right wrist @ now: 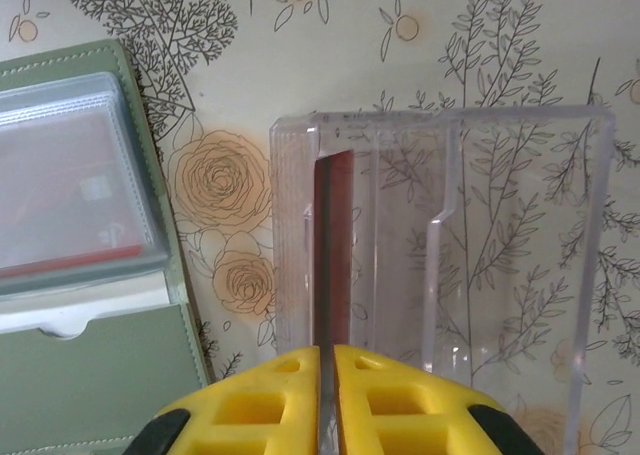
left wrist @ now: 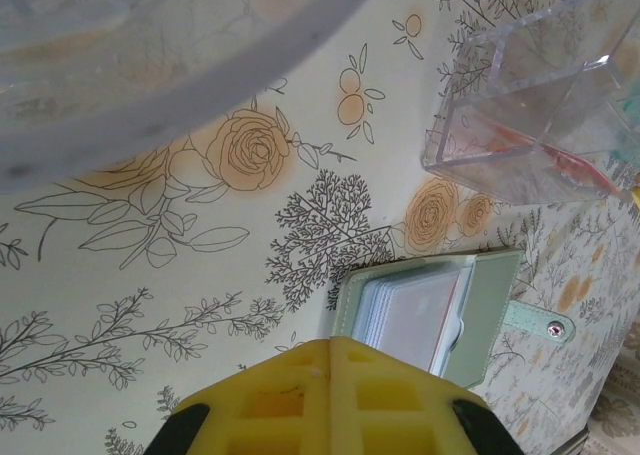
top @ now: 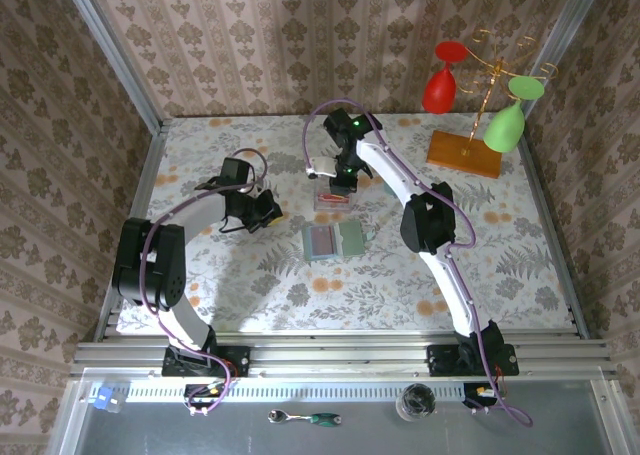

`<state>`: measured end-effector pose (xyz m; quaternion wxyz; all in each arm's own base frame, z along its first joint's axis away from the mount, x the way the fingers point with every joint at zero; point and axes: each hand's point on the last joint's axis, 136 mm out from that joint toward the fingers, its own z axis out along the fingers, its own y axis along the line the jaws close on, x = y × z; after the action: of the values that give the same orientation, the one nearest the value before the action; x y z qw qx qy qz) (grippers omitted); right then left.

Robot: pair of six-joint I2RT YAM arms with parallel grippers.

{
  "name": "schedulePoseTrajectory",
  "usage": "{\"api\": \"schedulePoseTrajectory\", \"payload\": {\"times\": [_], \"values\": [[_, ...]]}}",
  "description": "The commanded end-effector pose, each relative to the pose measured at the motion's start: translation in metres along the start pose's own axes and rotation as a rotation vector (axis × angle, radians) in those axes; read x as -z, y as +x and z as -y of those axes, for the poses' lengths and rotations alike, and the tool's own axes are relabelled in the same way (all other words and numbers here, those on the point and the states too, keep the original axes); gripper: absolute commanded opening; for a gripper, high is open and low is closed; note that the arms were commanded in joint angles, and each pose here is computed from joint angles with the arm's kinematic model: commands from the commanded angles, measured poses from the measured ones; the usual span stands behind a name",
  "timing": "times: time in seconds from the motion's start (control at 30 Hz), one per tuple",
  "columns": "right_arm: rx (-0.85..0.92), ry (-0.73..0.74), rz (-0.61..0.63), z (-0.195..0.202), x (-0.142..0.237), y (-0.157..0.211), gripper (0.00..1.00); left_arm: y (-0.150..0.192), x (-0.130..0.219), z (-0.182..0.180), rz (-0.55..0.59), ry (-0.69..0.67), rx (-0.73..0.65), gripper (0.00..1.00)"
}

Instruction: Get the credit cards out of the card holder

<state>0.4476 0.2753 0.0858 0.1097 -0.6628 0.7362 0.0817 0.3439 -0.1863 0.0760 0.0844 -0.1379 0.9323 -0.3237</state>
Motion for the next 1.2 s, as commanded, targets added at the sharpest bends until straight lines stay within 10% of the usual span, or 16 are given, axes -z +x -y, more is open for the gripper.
{"api": "schedulePoseTrajectory", "payload": {"times": [0.0,0.3,0.53,1.17], "values": [[-0.01,0.033,-0.008,0.005,0.002,-0.001,0.13,-0.001,0.007,0.005,0.016,0.028,0.008,0.01],[-0.029,0.087,0.021,0.012,0.016,-0.008,0.15,0.0,0.005,0.006,0.009,0.041,0.006,0.01],[-0.034,0.064,0.055,-0.001,0.019,-0.015,0.44,-0.001,0.004,0.007,0.005,0.048,0.006,0.01],[-0.024,0.231,0.008,0.025,0.015,-0.015,0.45,0.001,0.004,0.007,0.003,0.051,0.005,0.01]]}}
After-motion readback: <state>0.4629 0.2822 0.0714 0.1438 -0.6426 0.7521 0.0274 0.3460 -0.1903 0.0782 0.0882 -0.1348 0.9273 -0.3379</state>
